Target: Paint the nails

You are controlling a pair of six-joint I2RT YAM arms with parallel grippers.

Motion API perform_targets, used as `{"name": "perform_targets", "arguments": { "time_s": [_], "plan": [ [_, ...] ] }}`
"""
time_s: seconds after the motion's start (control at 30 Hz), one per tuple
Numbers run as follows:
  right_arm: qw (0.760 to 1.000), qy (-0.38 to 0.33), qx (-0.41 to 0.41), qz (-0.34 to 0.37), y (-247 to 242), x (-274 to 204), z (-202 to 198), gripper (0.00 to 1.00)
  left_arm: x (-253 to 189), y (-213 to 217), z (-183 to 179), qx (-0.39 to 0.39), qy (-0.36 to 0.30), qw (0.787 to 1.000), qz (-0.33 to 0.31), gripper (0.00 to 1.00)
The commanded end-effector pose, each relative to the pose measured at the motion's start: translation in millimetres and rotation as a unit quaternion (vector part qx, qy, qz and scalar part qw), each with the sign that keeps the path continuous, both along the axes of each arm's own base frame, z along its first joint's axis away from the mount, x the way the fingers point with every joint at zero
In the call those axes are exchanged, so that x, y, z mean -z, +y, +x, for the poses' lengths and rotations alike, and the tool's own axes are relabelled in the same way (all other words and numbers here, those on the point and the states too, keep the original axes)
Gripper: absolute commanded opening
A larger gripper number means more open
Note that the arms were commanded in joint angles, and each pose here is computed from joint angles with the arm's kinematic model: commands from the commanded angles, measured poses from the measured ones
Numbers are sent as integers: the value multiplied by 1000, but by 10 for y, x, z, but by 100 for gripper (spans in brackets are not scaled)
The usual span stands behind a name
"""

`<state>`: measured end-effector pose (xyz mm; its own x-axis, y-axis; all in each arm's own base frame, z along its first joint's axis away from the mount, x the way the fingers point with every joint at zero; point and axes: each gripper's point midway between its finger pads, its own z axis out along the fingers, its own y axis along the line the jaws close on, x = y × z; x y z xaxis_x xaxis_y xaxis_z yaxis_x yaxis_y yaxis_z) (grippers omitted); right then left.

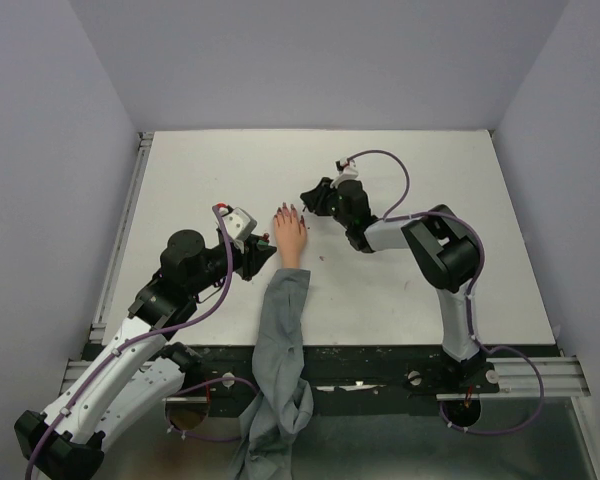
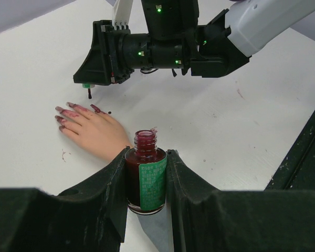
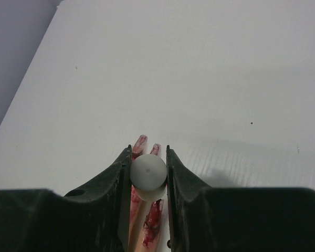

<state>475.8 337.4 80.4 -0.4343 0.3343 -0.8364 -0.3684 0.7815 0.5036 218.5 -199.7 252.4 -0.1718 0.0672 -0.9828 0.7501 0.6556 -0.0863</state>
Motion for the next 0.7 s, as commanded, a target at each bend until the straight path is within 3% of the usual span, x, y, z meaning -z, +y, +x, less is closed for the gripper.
{"name": "perform_targets", "arguments": {
  "time_s": [0.0, 0.67],
  "plan": [
    [1000, -6, 8, -6, -43, -38, -60, 1, -206, -12, -2, 5, -24, 1000, -16, 0],
    [999, 20, -8, -24, 21, 181, -189, 1, -210, -19, -8, 7, -23, 1000, -18, 0]
  ]
}}
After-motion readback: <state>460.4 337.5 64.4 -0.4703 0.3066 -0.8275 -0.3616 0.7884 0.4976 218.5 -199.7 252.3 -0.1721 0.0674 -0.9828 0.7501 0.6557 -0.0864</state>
